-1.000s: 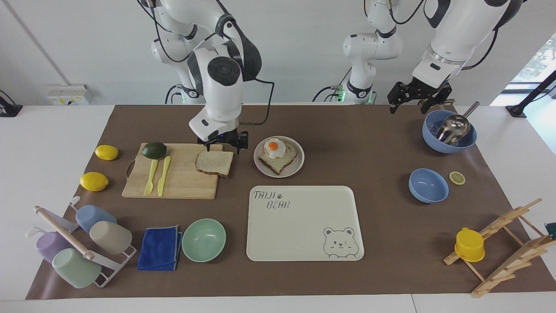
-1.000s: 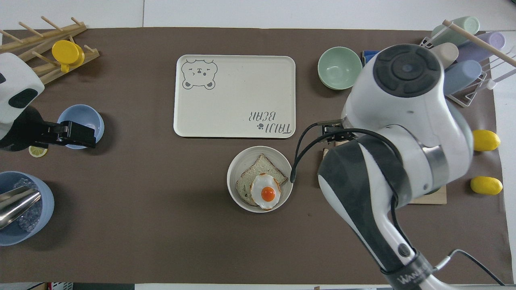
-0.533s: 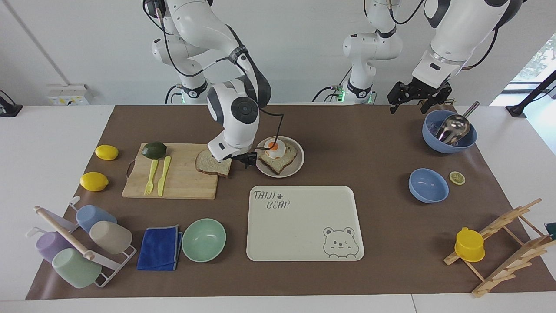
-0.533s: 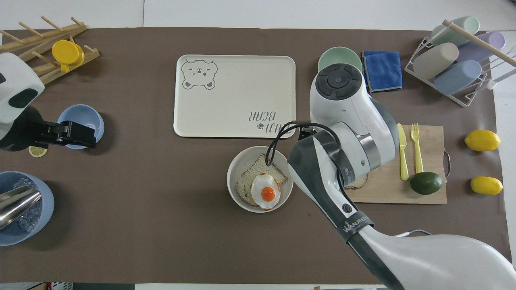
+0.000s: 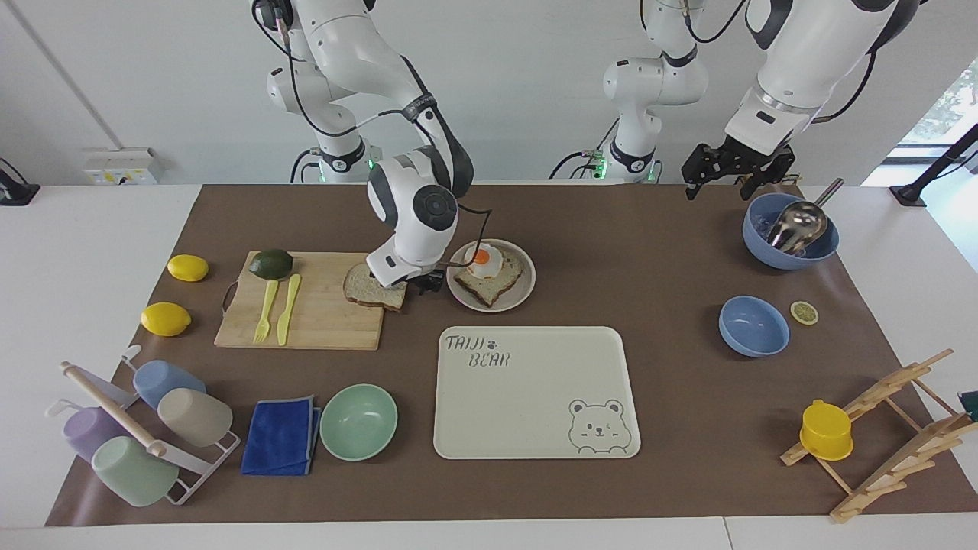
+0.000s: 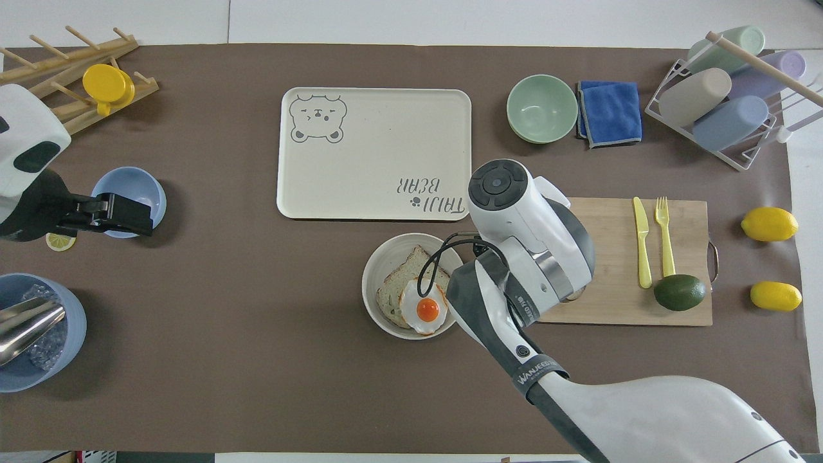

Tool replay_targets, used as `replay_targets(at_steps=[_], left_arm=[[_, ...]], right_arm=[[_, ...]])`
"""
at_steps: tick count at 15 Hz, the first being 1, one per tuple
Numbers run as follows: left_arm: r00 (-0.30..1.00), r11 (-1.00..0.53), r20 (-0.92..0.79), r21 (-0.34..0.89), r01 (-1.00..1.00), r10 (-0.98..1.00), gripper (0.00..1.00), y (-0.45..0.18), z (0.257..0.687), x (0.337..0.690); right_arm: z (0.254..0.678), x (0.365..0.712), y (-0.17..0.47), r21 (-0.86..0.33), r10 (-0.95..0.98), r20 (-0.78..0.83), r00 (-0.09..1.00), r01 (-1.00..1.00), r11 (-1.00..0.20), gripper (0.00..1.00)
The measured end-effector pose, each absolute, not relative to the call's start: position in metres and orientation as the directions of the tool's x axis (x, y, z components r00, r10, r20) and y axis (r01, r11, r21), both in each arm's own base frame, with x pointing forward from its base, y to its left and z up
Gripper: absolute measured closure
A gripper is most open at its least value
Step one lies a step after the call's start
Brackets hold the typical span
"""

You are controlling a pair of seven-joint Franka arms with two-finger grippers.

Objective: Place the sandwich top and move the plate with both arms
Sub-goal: 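Lower the right gripper and grasp the bread slice on the board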

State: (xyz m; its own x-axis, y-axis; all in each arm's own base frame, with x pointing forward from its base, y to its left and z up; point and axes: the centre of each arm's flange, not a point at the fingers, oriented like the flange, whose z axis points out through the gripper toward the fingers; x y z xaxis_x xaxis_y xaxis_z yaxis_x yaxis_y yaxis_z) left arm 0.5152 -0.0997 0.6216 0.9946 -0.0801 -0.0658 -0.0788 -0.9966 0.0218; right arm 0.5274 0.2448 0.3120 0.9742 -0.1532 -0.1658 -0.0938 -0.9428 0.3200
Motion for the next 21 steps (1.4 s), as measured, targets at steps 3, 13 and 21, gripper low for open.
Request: replay_targets(at_steps=[3, 13, 21], left_arm=[[0.995, -0.997, -0.066, 0.022, -0.079, -0.080, 0.00, -0.100, 0.622, 0.515], [0.995, -0.997, -0.066, 0.022, -0.079, -0.080, 0.00, -0.100, 0.622, 0.515], [0.995, -0.997, -0.066, 0.022, -0.079, -0.080, 0.00, -0.100, 0.622, 0.515]], right_arm=[[0.308, 0.525, 0.243, 0.331, -0.148, -0.167, 0.975, -0.086, -0.940, 0.21], [0.294, 0.517, 0.240, 0.313, -0.134, -0.153, 0.979, -0.080, -0.946, 0.26], [0.295, 0.514, 0.238, 0.316, -0.133, -0.157, 0.979, -0.078, -0.945, 0.30]])
